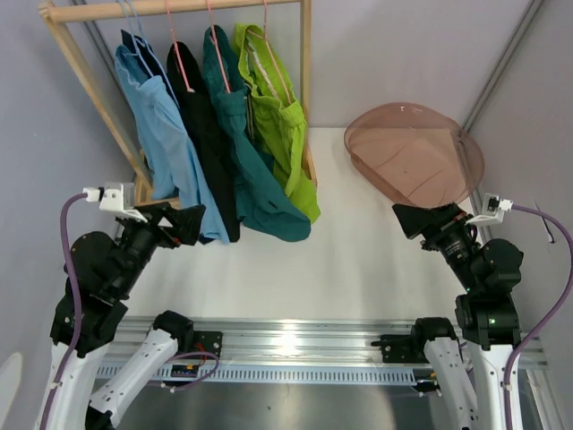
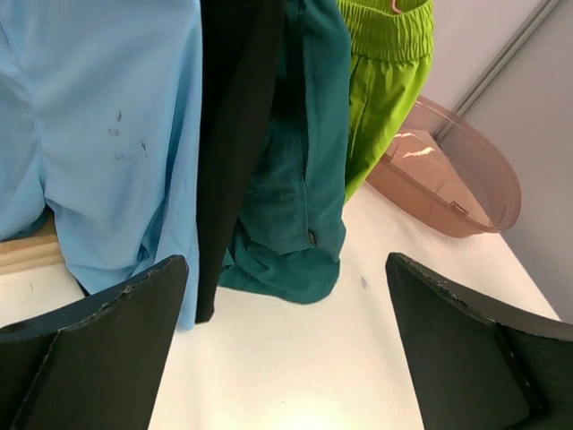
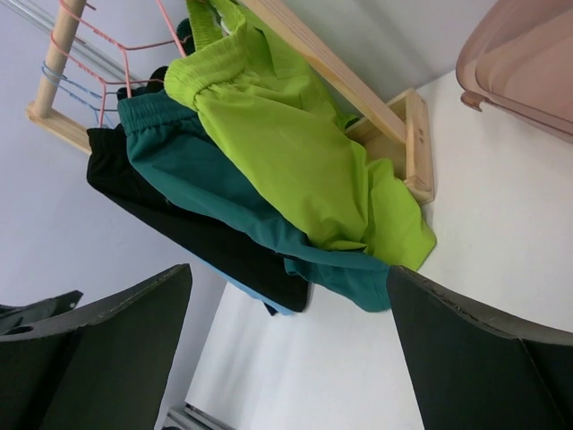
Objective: Remove the shorts from the hanger
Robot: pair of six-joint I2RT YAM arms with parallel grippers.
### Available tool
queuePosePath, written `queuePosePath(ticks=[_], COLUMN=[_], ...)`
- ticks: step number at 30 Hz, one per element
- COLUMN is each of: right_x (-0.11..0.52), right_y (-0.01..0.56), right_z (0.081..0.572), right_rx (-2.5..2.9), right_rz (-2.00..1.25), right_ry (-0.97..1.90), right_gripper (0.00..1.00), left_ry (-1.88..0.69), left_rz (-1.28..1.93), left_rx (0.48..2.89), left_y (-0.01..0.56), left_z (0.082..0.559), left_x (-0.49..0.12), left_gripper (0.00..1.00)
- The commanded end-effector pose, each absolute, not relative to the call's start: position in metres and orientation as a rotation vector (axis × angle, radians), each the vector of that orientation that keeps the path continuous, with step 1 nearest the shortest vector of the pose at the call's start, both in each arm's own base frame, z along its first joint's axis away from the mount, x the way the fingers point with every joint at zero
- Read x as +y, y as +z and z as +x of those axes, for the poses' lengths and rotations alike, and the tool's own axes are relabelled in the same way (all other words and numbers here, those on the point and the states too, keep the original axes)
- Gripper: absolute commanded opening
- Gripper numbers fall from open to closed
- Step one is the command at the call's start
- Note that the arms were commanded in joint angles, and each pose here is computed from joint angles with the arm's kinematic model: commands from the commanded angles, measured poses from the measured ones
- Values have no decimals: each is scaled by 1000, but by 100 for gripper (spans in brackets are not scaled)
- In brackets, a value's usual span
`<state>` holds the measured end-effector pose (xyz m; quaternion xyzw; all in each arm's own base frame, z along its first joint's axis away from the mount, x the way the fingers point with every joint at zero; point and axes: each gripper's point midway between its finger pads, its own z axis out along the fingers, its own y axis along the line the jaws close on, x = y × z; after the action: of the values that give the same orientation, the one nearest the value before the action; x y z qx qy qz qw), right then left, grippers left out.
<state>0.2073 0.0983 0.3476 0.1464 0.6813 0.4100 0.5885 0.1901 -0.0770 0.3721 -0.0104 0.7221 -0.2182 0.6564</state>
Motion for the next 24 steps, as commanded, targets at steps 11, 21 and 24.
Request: queuePosePath(ticks=[11,21,24], right_x=[112,116,114], right_y=[338,291,283], right_z=[231,243,242], right_rx=[1635,1702,1732], right_rz=[204,199,185], right_ry=[960,966,936], right_gripper=[99,99,100], left_ry=[-575,-634,-594], left_rz=[179,174,147], left_rx=[1573,1558,1581], left_y=[521,561,535], left_z=[241,383,429], left_x=[-127,-208,-228], left_gripper=[99,95,94])
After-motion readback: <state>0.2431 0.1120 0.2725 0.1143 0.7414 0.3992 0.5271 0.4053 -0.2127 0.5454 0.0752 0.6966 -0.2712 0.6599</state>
